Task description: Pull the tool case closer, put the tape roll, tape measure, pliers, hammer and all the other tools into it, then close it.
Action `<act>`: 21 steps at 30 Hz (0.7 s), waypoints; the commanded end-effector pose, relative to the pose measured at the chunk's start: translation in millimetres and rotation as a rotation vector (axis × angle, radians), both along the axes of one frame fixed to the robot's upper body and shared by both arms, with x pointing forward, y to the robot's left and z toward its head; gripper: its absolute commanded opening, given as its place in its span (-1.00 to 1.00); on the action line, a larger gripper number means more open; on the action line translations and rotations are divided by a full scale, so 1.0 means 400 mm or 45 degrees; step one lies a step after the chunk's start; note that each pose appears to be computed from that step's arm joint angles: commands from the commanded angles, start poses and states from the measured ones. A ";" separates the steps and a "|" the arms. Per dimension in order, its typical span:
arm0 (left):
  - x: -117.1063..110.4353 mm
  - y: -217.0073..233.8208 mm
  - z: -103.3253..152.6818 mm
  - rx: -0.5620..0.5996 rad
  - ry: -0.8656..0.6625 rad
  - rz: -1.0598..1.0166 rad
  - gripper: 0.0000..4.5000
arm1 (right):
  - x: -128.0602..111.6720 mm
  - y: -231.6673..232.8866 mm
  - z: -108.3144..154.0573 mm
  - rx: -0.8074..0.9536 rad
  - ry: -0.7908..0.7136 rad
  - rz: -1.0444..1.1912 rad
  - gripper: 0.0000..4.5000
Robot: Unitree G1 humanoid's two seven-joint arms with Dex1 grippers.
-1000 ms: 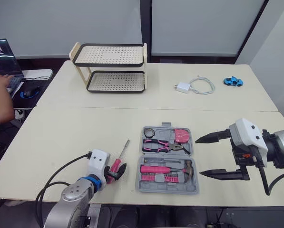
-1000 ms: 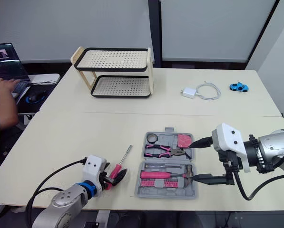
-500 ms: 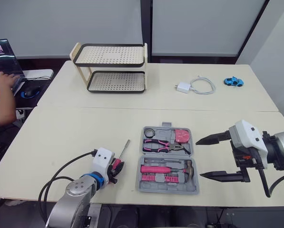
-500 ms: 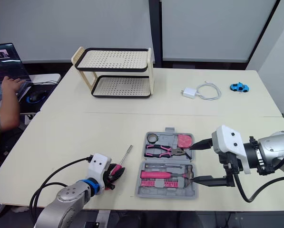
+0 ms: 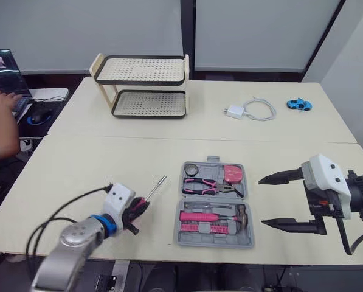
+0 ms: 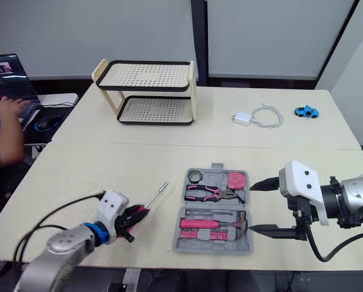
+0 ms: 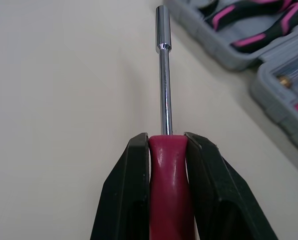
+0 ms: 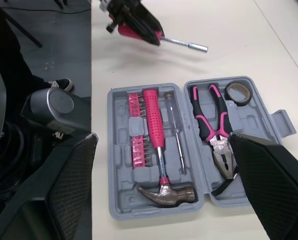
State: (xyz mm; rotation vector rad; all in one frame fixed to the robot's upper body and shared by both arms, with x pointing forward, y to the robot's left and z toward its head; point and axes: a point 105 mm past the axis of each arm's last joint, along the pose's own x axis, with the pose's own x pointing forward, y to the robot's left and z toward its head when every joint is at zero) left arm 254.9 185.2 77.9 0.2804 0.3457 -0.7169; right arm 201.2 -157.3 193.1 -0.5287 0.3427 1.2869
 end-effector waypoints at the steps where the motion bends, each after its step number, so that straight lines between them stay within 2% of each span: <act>1: -0.026 -0.076 0.091 0.013 -0.100 -0.409 -0.70 | -0.009 -0.011 0.019 -0.032 -0.049 -0.032 1.00; 3: -0.039 -0.103 0.106 0.063 -0.089 -0.587 -0.70 | -0.017 -0.017 0.019 -0.041 -0.042 -0.056 1.00; 8: -0.052 -0.181 0.083 0.172 -0.020 -0.855 -0.70 | -0.038 -0.026 0.012 -0.062 -0.010 -0.109 1.00; 16: -0.095 -0.316 0.028 0.299 0.067 -1.061 -0.70 | -0.060 -0.053 -0.026 -0.153 0.054 -0.232 1.00; 21: -0.110 -0.369 0.010 0.343 0.085 -1.076 -0.70 | -0.062 -0.055 -0.041 -0.175 0.085 -0.277 1.00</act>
